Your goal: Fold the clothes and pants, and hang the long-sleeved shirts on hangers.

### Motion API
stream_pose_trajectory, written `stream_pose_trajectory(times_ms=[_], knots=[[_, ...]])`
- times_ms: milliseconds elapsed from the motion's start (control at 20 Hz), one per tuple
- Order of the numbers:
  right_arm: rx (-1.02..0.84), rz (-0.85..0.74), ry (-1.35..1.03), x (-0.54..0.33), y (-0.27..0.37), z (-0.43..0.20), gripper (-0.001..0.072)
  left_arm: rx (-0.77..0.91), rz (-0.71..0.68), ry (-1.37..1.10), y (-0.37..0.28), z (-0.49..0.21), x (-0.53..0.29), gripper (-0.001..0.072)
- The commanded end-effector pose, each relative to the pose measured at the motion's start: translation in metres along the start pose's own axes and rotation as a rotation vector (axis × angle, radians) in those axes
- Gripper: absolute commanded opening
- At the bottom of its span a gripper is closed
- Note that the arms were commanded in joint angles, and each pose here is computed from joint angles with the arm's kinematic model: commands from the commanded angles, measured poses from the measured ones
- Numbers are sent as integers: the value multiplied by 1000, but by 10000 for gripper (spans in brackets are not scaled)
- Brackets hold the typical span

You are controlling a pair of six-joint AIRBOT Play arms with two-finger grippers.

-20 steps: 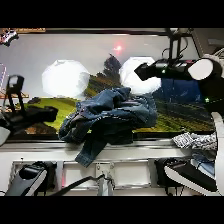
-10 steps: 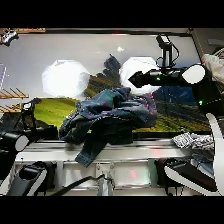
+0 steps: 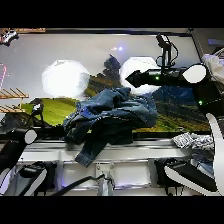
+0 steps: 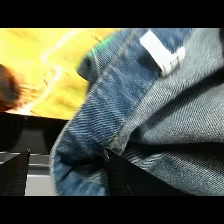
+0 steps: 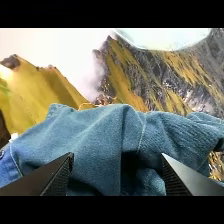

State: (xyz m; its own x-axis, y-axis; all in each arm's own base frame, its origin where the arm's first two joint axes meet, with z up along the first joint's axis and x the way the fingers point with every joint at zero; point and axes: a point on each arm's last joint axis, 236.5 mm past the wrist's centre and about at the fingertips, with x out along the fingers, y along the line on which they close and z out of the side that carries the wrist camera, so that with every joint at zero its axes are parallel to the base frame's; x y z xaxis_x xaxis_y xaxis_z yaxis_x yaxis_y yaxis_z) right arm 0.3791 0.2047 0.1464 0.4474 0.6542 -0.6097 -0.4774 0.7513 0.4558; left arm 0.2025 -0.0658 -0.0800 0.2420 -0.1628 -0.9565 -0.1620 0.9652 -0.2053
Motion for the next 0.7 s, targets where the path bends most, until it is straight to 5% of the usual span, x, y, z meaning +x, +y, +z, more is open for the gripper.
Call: stream_pose_trajectory(times_ms=[0, 150, 200, 300, 350, 650], knots=[[2, 9, -2, 0, 2, 0, 631, -6, -62, 67, -16, -7, 18, 526], [2, 11, 2, 0, 3, -1, 631, -16, -48, 86, -13, -7, 29, 509], [2, 12, 4, 0, 3, -1, 631, -20, -48, 91, -13, -7, 32, 424], [2, 13, 4, 0, 3, -1, 630, -2, -111, 77, -28, -2, 34, 105], [2, 13, 5, 0, 3, -1, 630, 12, -170, 51, -43, 5, 31, 28], [-72, 51, 75, 9, 20, -19, 632, 259, -254, -562, -109, 178, -134, 24]])
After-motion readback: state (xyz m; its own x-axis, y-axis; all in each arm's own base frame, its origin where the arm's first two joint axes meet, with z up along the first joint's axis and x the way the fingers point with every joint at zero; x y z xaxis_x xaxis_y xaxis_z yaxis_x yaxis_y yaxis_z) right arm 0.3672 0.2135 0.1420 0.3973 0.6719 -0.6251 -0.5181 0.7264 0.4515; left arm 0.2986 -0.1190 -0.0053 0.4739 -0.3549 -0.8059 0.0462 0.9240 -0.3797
